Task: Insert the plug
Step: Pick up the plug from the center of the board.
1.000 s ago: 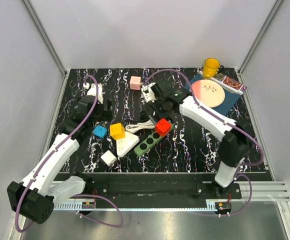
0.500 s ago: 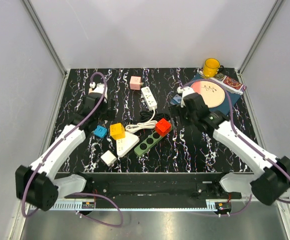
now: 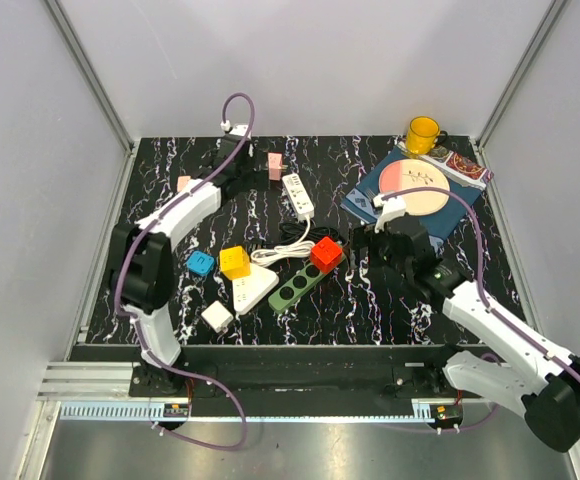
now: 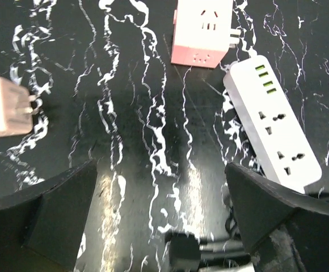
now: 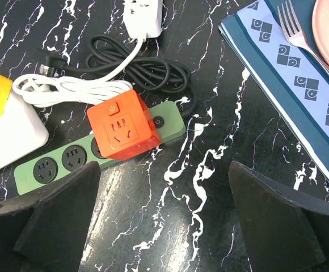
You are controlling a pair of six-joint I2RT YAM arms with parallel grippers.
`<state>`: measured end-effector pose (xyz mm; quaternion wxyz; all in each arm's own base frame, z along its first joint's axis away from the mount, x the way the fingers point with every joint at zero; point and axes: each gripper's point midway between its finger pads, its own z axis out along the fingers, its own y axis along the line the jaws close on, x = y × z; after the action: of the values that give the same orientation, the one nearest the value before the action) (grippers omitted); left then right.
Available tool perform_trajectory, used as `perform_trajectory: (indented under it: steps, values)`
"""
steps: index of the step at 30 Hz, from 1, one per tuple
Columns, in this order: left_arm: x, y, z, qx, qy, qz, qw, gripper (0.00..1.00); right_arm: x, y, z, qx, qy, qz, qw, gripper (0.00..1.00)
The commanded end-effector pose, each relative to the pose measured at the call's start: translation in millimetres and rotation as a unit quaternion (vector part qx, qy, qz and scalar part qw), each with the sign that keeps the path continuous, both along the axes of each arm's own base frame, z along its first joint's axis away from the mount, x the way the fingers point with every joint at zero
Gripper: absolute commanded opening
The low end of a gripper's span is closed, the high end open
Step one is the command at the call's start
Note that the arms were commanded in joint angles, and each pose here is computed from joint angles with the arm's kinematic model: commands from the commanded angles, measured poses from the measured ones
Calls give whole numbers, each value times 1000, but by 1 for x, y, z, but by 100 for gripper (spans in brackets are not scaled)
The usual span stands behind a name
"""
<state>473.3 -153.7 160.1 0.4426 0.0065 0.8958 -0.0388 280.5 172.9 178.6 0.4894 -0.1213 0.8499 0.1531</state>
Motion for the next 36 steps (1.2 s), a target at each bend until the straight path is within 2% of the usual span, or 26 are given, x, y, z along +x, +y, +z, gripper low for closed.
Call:
perform_trajectory:
  steps: [1, 9, 17, 18, 24, 30, 36]
  values:
    - [50, -20, 14, -37, -56, 3, 998, 99, 4, 2, 20, 15, -47, 9, 999, 100]
    - [114, -46, 10, -57, -148, -15, 987, 99, -6, 0, 16, 29, -54, 19, 998, 100]
    - [154, -63, 2, -73, -195, -23, 978, 99, -5, 3, 16, 24, -55, 29, 998, 100]
    - [156, -65, -12, -74, -184, -22, 980, 99, -5, 3, 17, 24, -55, 30, 998, 100]
    - [168, -70, -22, -92, -164, -9, 982, 98, -3, 4, 17, 24, -56, 31, 998, 100]
    - [159, -63, -44, -119, -105, 44, 986, 95, -3, 7, 20, 28, -55, 35, 997, 100]
    - [153, -73, -61, -149, -65, 38, 986, 92, -5, 8, 16, 28, -49, 38, 998, 100]
